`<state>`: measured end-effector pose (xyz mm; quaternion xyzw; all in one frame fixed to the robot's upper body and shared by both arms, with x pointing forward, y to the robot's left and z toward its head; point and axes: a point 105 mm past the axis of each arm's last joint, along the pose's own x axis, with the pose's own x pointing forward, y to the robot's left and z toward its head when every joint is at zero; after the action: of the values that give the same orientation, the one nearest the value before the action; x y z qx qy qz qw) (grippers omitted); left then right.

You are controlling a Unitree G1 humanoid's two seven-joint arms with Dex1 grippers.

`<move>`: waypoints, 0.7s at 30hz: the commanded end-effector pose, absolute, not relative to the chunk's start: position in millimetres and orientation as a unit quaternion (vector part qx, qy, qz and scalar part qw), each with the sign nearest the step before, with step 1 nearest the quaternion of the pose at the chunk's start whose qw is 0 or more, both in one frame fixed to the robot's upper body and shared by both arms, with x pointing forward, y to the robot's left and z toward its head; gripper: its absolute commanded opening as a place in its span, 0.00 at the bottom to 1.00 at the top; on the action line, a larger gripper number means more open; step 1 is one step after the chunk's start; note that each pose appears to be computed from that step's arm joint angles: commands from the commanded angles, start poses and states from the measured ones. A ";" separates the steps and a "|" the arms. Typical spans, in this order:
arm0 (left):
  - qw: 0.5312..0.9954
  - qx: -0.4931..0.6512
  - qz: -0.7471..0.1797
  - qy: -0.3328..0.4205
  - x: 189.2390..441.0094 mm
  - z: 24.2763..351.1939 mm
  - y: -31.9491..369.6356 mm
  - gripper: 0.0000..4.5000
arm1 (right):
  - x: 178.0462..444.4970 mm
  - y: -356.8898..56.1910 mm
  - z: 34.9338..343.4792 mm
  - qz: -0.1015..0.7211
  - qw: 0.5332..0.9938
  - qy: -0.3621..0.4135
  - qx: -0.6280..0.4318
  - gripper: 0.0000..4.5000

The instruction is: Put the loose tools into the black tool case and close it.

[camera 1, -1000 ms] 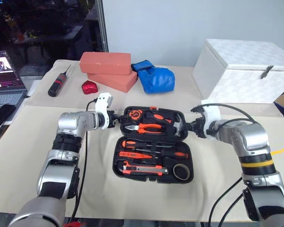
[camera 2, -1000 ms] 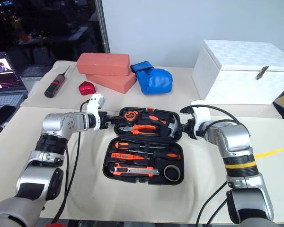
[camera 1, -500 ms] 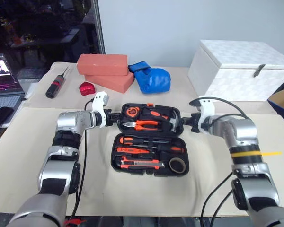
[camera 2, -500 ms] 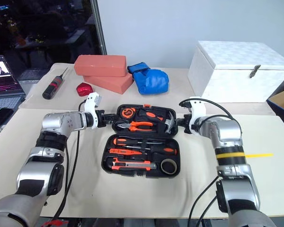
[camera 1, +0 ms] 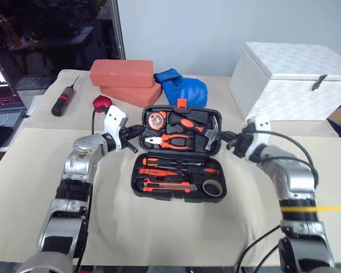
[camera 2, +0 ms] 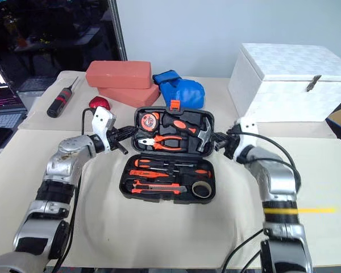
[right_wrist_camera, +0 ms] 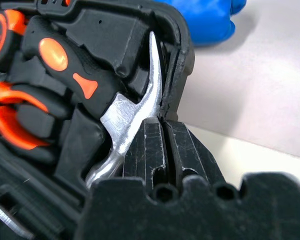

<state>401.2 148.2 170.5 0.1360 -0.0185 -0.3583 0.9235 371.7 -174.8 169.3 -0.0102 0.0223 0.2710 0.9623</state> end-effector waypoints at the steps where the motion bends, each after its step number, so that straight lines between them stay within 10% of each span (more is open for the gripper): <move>1: 0.881 0.217 -0.413 -0.074 382.3 176.3 129.4 0.00 | 337.6 -155.0 207.3 0.326 0.941 -0.078 -0.056 0.00; 7: 0.865 0.220 -0.451 -0.025 356.7 170.6 157.6 0.00 | 290.0 -164.0 200.7 0.339 0.929 -0.098 -0.113 0.00; 15: 0.831 0.127 -0.460 0.286 301.6 151.1 269.3 0.65 | 221.3 -177.1 175.4 0.376 0.877 -0.018 -0.299 0.15; 19: 0.830 0.097 -0.467 0.288 304.3 176.0 280.4 0.99 | 182.1 -179.3 166.4 0.438 0.844 0.034 -0.308 0.00; 21: 0.840 0.092 -0.470 0.256 319.4 185.9 266.9 0.99 | 175.0 -167.8 170.1 0.453 0.852 0.026 -0.261 0.00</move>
<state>312.5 279.8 181.1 0.1000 0.2764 -0.4538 0.8412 183.4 -182.6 153.6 -0.2730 0.0622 0.4315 0.8576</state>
